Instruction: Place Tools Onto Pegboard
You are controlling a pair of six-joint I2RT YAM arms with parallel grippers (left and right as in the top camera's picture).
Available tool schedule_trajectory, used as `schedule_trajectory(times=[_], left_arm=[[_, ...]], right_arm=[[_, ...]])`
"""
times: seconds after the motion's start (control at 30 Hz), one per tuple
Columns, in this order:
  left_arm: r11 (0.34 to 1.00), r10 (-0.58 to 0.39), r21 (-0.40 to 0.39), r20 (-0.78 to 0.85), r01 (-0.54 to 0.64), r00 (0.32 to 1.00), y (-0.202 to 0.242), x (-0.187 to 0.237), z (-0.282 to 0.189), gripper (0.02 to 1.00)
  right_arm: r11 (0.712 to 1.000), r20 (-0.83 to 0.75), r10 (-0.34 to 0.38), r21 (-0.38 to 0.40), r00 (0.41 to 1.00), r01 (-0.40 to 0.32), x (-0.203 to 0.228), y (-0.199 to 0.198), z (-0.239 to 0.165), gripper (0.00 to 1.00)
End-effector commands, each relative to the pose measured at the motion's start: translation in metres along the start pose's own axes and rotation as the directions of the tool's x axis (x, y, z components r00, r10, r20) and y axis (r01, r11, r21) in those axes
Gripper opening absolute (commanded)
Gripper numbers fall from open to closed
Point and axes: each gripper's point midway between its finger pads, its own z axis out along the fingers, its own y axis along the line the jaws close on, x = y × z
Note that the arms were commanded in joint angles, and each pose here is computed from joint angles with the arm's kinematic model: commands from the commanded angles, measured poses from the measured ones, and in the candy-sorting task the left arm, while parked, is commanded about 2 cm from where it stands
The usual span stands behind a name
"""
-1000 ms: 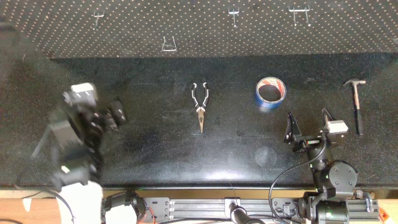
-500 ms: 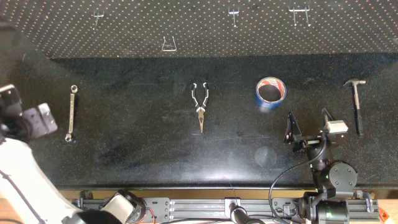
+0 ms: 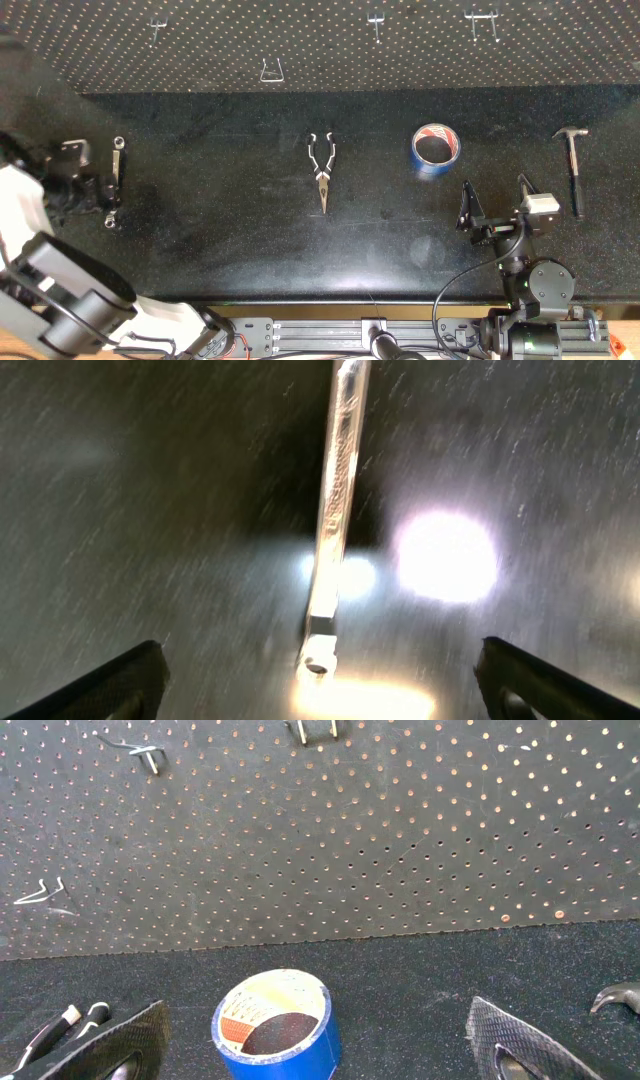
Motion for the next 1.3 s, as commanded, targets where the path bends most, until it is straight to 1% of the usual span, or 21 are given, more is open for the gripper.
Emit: schedule_trajectory(times=[0.03, 0.2, 0.5, 0.63, 1.0, 1.1, 1.3], left_arm=[[0.999, -0.040, -0.025, 0.037, 0.041, 0.998, 0.003, -0.024, 0.014, 0.993], [0.998, -0.042, -0.046, 0.027, 0.043, 0.999, 0.012, -0.029, 0.026, 0.993], [0.999, -0.047, -0.019, -0.022, 0.046, 0.999, 0.012, -0.025, 0.049, 0.996], [0.999, -0.034, -0.030, -0.041, 0.033, 0.999, 0.011, -0.024, 0.055, 0.996], [0.999, 0.010, -0.048, -0.003, -0.010, 1.000, 0.005, -0.042, 0.060, 0.993], [0.998, -0.014, -0.059, 0.016, 0.015, 1.000, 0.008, -0.047, 0.060, 0.996], [0.998, -0.013, -0.056, 0.026, 0.015, 1.000, 0.008, -0.049, 0.060, 0.996]], right_arm=[[1.000, -0.001, 0.007, 0.005, 1.000, -0.007, 0.002, -0.001, 0.000, 0.972], [1.000, -0.001, 0.007, 0.005, 1.000, -0.007, 0.002, -0.001, 0.000, 0.972], [1.000, -0.001, 0.007, 0.004, 1.000, -0.007, 0.002, -0.001, 0.000, 0.972], [1.000, -0.001, 0.007, 0.005, 1.000, -0.007, 0.002, -0.001, 0.000, 0.972], [1.000, -0.001, 0.007, 0.005, 1.000, -0.007, 0.002, -0.001, 0.000, 0.972], [1.000, -0.001, 0.007, 0.005, 1.000, -0.007, 0.002, -0.001, 0.000, 0.972], [1.000, -0.001, 0.007, 0.005, 1.000, -0.007, 0.002, -0.001, 0.000, 0.972]])
